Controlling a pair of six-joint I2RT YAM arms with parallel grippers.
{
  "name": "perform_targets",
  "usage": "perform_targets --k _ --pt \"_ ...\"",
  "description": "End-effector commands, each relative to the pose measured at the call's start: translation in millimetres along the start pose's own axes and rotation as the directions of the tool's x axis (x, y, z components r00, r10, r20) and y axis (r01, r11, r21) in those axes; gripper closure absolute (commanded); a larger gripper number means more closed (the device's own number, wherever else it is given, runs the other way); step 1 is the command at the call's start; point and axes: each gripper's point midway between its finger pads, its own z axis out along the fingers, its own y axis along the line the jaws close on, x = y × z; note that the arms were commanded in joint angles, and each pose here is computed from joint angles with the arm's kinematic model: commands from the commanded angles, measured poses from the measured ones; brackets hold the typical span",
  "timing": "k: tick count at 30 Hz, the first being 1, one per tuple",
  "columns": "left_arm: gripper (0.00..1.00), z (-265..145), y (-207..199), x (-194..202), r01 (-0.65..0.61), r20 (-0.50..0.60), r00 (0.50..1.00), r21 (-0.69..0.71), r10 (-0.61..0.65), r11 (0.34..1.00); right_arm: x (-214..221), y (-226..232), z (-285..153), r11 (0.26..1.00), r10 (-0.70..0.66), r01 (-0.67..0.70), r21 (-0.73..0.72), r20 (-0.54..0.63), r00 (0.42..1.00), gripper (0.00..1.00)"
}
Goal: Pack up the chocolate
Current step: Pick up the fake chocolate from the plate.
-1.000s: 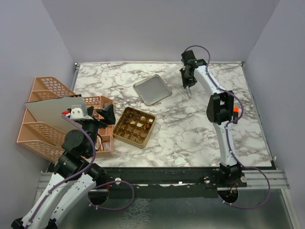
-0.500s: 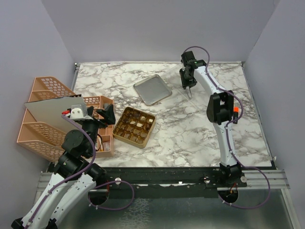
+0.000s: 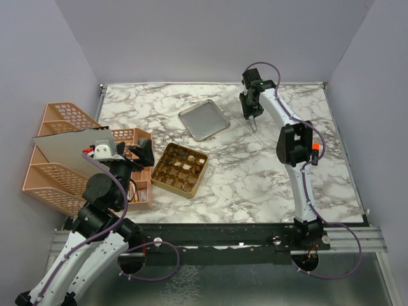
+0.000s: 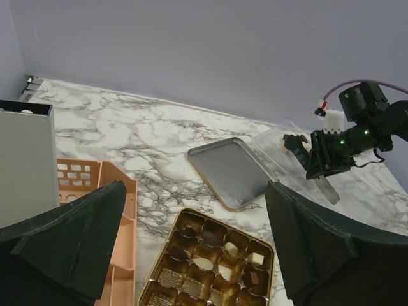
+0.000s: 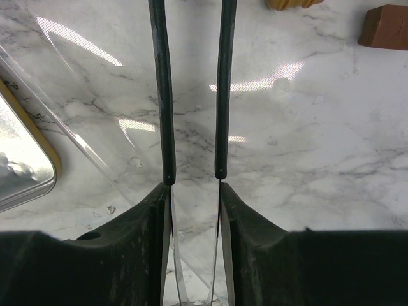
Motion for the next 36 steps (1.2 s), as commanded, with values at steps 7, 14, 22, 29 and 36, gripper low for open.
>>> perform_targets --k 7,14,22,29,36 --pt "0.01 -0.1 5.7 -0.8 -0.004 0.012 1.000 -0.025 0.005 1.000 3.9 1.2 2.5 1.000 -0.011 0.010 -0.025 -0.021 1.000 0.62" --pt "0.01 -0.1 5.7 -0.8 -0.004 0.012 1.000 -0.025 0.005 1.000 10.6 2.0 7.6 1.000 -0.010 0.009 -0.026 -0.047 0.999 0.62" --pt "0.01 0.0 6.1 -0.7 -0.006 0.012 1.000 -0.026 0.006 1.000 4.0 2.0 9.2 1.000 -0.005 0.005 -0.025 -0.031 0.999 0.63" --pt "0.01 -0.8 7.0 -1.6 -0.004 0.016 1.000 -0.029 0.004 1.000 5.8 2.3 12.3 1.000 -0.006 0.005 -0.024 -0.040 0.999 0.68" --pt "0.01 -0.6 7.2 -2.3 -0.002 0.018 1.000 -0.030 0.003 1.000 2.3 -0.8 3.3 1.000 -0.009 0.008 -0.014 -0.028 1.000 0.75"
